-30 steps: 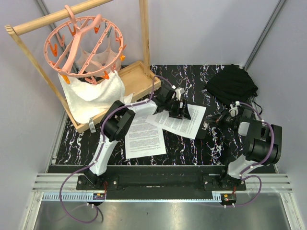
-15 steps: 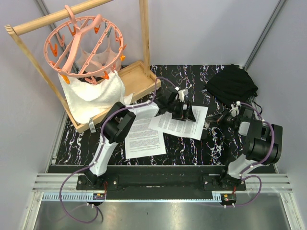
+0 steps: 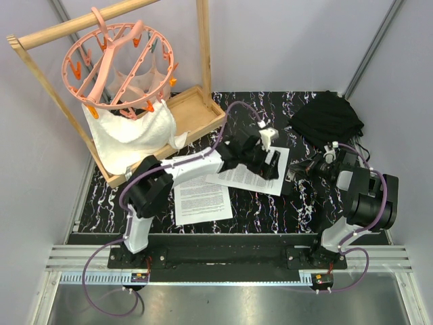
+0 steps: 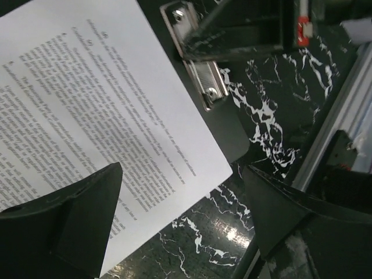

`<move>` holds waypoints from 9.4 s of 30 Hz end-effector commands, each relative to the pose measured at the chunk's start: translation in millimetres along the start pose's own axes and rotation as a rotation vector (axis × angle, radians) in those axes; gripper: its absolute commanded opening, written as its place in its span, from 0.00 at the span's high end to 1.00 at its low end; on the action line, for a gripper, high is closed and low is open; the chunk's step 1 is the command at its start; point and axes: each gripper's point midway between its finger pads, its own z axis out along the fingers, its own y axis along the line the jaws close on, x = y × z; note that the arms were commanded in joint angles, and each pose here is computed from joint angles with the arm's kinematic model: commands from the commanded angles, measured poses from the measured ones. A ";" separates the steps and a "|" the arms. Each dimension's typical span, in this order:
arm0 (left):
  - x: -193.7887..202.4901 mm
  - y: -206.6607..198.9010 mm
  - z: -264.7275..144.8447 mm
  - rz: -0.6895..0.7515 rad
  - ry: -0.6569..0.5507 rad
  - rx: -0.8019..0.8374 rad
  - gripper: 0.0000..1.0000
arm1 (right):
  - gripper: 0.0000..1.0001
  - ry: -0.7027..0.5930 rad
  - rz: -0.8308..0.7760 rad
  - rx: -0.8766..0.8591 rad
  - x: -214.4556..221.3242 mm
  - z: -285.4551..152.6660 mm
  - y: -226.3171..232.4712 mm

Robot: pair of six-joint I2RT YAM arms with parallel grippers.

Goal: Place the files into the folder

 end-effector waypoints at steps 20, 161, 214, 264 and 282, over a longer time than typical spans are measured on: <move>31.8 -7.1 28.0 0.830 -0.195 -0.461 0.23 | 1.00 0.014 -0.046 -0.094 -7.9 -1.9 25.9; 57.5 -24.4 45.4 0.655 -0.227 -0.356 1.00 | 1.00 0.017 0.038 -0.130 -15.5 0.3 21.9; 58.2 80.3 -164.7 -0.362 -0.221 -0.403 0.15 | 0.33 0.123 -0.593 0.807 -2.2 6.6 28.1; 43.1 166.1 -108.7 -0.460 -0.267 -0.562 0.87 | 0.38 0.298 -0.593 0.505 36.0 130.9 38.4; 14.5 205.9 -70.0 -0.288 -0.070 -0.590 1.00 | 0.21 0.113 -0.582 0.825 -23.6 41.5 8.5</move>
